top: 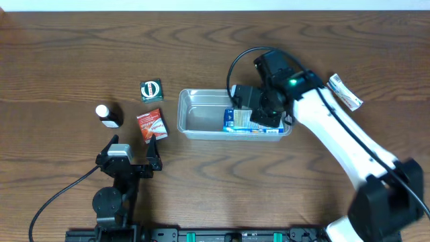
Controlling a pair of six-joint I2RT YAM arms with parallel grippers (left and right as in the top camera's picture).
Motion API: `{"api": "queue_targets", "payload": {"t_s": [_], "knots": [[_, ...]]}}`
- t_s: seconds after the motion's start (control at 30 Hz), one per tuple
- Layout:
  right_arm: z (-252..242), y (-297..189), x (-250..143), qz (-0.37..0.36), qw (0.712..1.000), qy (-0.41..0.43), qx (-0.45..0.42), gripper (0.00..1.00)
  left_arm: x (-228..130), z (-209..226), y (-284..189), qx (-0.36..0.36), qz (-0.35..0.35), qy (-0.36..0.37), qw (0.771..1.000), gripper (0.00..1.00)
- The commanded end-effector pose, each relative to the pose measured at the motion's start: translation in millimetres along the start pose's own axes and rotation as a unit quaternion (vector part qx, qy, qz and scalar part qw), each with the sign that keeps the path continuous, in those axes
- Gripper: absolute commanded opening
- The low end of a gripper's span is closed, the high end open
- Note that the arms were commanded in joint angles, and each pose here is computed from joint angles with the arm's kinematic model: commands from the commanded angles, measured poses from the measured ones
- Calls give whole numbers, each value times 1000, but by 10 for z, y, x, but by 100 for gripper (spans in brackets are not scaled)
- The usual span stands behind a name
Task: Pack container
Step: 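Release the box and move the right gripper to the toothbrush package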
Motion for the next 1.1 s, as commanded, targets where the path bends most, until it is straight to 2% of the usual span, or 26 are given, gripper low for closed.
{"api": "queue_targets", "payload": {"t_s": [0.0,0.17,0.23,0.4,0.57,0.73,0.77,0.8,0.83,0.9,1.0,1.07], "knots": [[33,-396,193,-71,997,10,-20,48,-132,9,9,-3,24,2,1000,98],[7,-520,280,-101,993,57,-36,37,-132,9,9,-3,24,2,1000,98],[1,-480,279,-99,991,83,-30,29,-132,9,9,-3,24,2,1000,98],[6,-313,246,-80,984,159,-5,1,-132,9,9,-3,24,2,1000,98],[-31,-226,208,-71,977,200,2,1,-132,9,9,-3,24,2,1000,98],[-314,-309,-10,-65,953,293,-52,1,-132,9,9,-3,24,2,1000,98],[-372,-333,-75,-64,947,309,-60,3,-132,9,9,-3,24,2,1000,98],[-436,-352,-152,-62,941,325,-70,12,-132,9,9,-3,24,2,1000,98],[-501,-370,-235,-60,937,336,-78,30,-132,9,9,-3,24,2,1000,98],[-671,-421,-446,-53,927,356,-108,40,-132,9,9,-3,24,2,1000,98],[-931,-520,-754,-47,914,370,-158,70,-132,9,9,-3,24,2,1000,98],[-1097,-603,-947,-52,906,377,-188,78,-132,9,9,-3,24,2,1000,98]]}}
Point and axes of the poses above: each gripper's point midway between its finger pads, its own y axis out along the fingers, its own z axis along the line the jaws close on, x = y × z, the point moved 5 cm from there along -y, back along the fingers, and after that the axes turned 3 degrees about -y, right-handed, at the moved point
